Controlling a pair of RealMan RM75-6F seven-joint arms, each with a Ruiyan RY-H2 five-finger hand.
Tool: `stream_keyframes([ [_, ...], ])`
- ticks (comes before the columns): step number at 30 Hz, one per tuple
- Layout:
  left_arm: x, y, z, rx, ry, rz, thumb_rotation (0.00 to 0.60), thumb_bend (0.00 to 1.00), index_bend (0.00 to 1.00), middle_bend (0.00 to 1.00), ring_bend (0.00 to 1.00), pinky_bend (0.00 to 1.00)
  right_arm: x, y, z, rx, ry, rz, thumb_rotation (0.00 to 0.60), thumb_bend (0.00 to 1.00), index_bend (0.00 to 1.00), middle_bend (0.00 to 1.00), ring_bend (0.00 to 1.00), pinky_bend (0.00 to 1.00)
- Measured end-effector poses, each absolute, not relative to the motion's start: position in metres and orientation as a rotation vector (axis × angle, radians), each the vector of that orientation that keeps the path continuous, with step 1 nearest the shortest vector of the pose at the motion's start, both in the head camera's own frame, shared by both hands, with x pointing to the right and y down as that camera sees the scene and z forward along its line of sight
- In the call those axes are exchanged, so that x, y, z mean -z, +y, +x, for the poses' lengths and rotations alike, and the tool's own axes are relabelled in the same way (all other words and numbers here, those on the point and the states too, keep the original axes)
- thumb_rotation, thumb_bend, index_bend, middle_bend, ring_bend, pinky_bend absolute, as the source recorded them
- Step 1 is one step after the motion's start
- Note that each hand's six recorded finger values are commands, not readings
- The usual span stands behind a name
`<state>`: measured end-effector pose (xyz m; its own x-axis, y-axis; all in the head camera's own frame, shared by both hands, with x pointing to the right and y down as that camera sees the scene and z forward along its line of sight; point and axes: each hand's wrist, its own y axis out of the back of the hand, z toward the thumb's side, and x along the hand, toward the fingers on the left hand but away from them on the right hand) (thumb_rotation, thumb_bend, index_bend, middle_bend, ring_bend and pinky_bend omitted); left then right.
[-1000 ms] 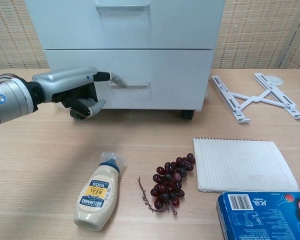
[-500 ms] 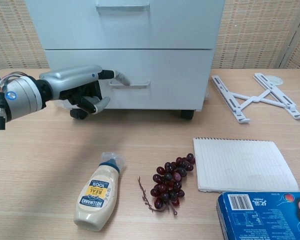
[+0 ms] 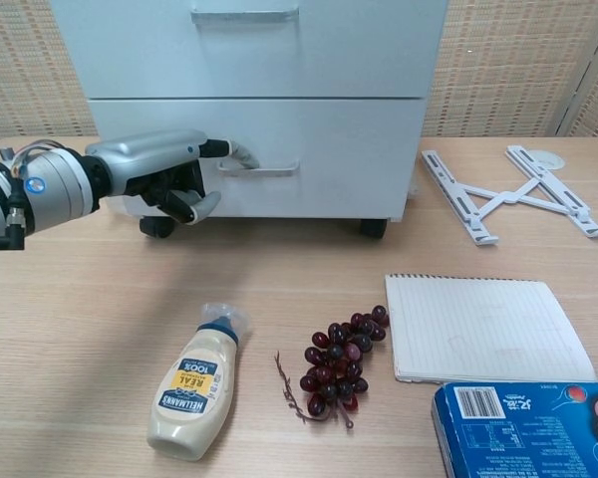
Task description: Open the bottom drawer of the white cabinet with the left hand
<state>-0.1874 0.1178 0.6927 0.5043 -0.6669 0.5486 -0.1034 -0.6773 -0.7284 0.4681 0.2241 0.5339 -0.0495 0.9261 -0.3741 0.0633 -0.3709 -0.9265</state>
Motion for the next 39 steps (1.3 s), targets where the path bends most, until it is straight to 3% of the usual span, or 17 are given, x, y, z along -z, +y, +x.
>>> stream_keyframes([
  [39, -0.67, 0.154, -0.2, 1.162, 0.59, -2.095, 0.6, 0.59, 0.17, 0.98, 1.0, 1.0, -0.535, 0.229, 0.467, -1.517, -1.082, -1.501, 0.6, 0.15, 0.26, 0.29, 0.16, 0.17],
])
